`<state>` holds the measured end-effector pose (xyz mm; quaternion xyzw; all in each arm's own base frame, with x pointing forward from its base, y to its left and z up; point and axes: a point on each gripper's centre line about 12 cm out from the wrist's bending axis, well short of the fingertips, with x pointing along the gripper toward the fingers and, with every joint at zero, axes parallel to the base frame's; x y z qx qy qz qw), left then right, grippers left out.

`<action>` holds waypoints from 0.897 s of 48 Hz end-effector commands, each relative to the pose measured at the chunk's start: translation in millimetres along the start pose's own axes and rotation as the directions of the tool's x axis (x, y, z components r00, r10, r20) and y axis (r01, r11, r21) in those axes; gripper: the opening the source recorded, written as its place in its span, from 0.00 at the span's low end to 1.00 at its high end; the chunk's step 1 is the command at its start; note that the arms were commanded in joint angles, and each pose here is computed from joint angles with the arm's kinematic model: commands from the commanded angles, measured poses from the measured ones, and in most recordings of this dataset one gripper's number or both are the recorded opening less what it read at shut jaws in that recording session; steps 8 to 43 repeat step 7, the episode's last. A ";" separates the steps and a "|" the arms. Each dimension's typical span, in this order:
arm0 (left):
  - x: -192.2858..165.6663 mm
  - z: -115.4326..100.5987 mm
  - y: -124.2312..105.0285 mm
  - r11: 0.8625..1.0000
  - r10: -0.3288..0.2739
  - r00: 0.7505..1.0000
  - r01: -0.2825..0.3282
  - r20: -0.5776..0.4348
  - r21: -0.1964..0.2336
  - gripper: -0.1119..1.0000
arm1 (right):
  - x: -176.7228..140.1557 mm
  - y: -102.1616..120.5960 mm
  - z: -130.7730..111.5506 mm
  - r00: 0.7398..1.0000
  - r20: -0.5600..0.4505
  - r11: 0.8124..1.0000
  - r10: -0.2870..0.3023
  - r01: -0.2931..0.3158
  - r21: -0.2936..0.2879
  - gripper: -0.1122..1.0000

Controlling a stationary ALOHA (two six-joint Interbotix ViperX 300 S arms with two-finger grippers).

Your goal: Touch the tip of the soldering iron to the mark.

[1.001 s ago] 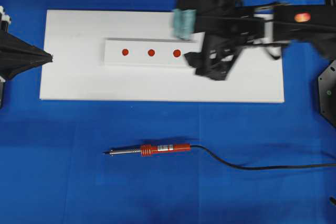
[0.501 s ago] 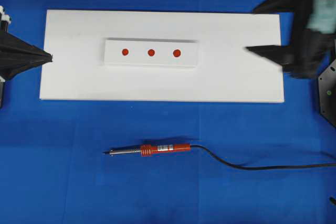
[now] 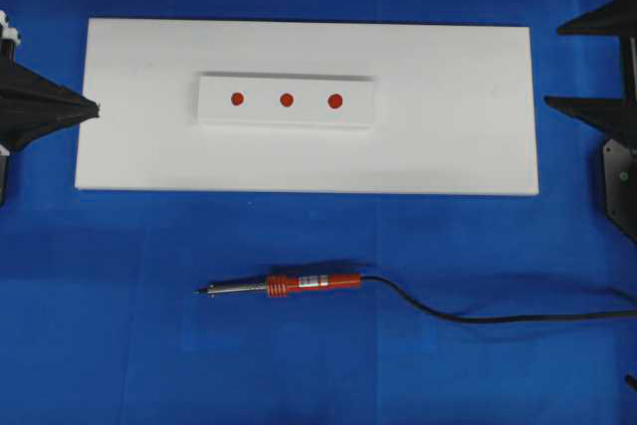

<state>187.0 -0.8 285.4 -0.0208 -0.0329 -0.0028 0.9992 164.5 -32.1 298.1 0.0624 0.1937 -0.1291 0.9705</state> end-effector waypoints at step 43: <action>1.3 5.8 -0.6 1.000 -0.003 1.000 0.003 0.021 0.003 0.10 | 2.6 -1.1 -15.4 1.000 0.003 1.000 0.007 -0.007 -0.008 0.88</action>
